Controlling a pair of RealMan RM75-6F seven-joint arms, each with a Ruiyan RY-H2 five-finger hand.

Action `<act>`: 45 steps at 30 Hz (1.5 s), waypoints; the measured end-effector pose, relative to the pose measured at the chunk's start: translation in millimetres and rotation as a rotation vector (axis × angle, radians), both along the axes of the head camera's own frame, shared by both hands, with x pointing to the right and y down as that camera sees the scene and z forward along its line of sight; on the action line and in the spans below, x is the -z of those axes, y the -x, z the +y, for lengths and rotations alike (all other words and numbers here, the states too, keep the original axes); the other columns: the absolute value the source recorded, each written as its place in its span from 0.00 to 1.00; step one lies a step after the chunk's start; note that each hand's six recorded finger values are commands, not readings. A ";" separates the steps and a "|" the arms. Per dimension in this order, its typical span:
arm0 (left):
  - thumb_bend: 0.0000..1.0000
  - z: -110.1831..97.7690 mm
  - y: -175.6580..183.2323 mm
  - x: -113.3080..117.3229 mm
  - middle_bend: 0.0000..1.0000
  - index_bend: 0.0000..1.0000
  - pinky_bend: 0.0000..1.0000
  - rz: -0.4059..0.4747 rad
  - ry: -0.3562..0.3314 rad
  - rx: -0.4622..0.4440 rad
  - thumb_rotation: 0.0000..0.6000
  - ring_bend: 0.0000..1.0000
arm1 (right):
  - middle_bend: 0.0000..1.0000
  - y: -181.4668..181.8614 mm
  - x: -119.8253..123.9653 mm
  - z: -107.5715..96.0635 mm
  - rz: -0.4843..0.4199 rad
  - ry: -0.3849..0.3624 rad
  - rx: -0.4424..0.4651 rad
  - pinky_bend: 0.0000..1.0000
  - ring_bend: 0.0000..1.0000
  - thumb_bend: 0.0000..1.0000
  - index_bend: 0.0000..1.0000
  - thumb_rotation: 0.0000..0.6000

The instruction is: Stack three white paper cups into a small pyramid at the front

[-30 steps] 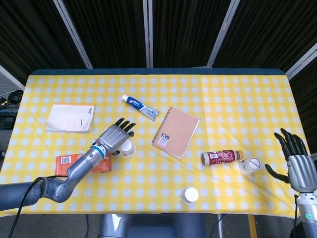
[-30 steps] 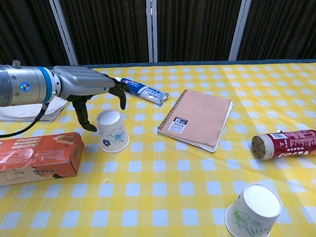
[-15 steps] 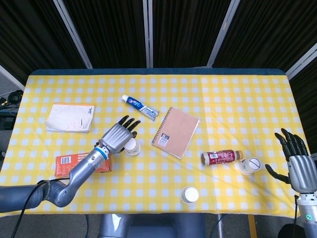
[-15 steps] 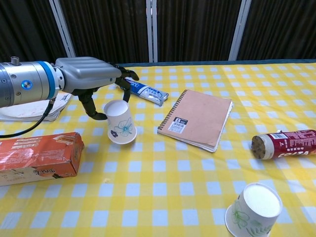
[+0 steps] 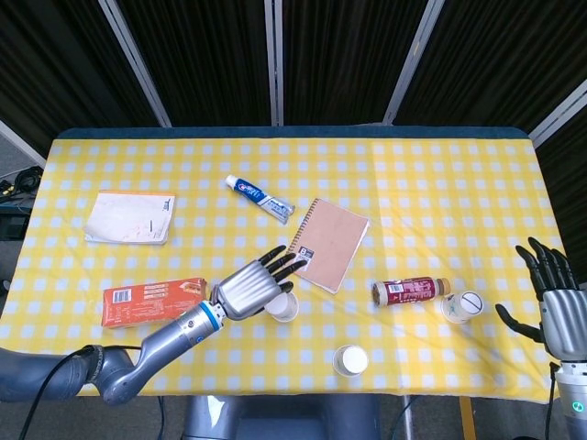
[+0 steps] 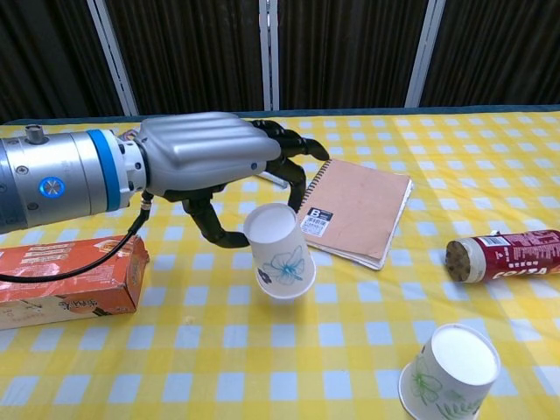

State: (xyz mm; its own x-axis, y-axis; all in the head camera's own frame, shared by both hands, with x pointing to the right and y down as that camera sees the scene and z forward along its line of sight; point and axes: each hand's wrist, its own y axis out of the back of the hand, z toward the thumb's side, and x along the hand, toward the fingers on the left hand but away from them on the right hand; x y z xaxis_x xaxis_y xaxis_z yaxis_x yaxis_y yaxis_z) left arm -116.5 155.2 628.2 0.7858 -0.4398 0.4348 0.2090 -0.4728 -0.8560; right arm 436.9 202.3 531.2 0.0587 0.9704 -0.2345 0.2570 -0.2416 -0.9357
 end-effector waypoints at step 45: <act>0.34 71.2 -40.9 -6.4 0.00 0.43 0.00 0.052 0.130 -0.204 1.00 0.00 | 0.00 -4.2 18.2 3.0 -0.020 -0.043 -0.009 0.00 0.00 0.13 0.09 1.00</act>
